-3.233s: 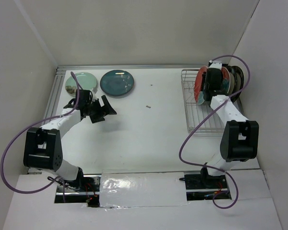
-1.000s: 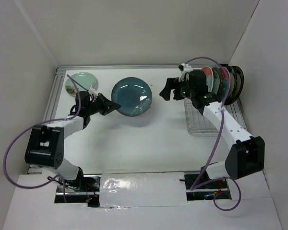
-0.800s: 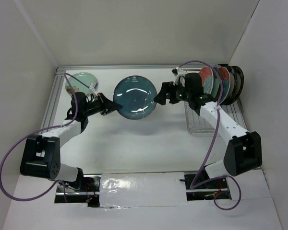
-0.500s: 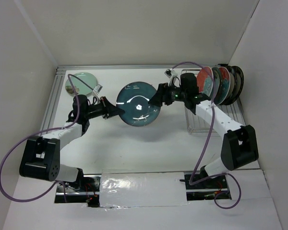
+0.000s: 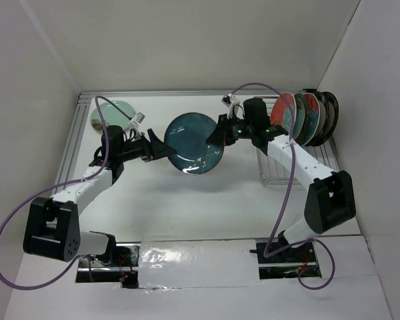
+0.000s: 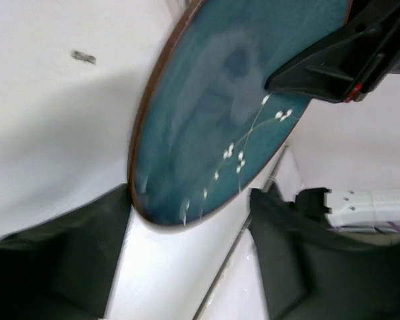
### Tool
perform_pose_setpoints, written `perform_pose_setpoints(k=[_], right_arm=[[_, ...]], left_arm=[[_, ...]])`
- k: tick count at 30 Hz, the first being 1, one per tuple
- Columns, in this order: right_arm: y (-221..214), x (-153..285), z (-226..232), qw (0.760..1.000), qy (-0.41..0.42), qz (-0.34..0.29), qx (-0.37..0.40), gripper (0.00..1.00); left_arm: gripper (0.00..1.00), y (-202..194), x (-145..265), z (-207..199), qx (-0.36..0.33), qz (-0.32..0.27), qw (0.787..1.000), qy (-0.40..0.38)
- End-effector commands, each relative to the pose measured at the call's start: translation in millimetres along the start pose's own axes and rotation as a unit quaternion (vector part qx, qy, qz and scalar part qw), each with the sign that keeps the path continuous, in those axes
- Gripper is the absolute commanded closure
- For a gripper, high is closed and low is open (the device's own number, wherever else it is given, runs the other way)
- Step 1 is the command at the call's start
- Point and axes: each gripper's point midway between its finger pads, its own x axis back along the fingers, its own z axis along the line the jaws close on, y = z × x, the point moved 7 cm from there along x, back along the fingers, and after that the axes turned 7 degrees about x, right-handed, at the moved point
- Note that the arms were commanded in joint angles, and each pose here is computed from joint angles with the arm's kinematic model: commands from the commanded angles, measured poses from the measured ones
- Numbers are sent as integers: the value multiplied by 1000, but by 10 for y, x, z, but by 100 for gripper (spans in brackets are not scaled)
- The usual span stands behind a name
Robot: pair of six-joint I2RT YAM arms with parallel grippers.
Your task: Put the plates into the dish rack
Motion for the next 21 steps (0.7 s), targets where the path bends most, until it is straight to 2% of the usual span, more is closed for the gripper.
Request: perform_pose_setpoints(k=[1,4,5,6,7,8,10,13,14,16,19,21], right_arm=[[684,422,-106,976,-162,-102,98,100],[993,726,-138,947,-256,-143,134,100],[1085,852,-112,934,-284,-161,142,100],[1184,987,-157,911,-339,-183,144,100],[1234,1085,-171,896,-369,-194,154,100],[1303,1266,-178,868,-421,-216,152,100],[1336,1435,-249,832,-475,-236,161,100],[1388,1704,-349,775,-553,-259,164,100],[1365,1717,-382,766,-566,-256,166,100],[1382,1860,-468,733,-604,-265,166,100],[1372,1943,-570,708,-632,-267,165,100],[1322,1953,-723,702,-646,-252,163,100]], left_arm=[[14,167,135,-157,-65,-36,996,54],[0,206,239,-12,-56,-66,986,143],[0,131,294,46,-35,-58,982,174],[0,180,343,116,-32,-75,974,212],[0,155,383,144,-25,-77,969,232],[0,81,429,217,-13,-64,963,261],[0,117,530,278,-9,-80,950,301],[0,104,611,356,2,-79,942,326],[0,90,623,370,5,-78,940,333],[0,73,643,410,10,-78,938,337],[0,12,648,523,23,-68,934,349],[0,3,638,552,27,-63,933,352]])
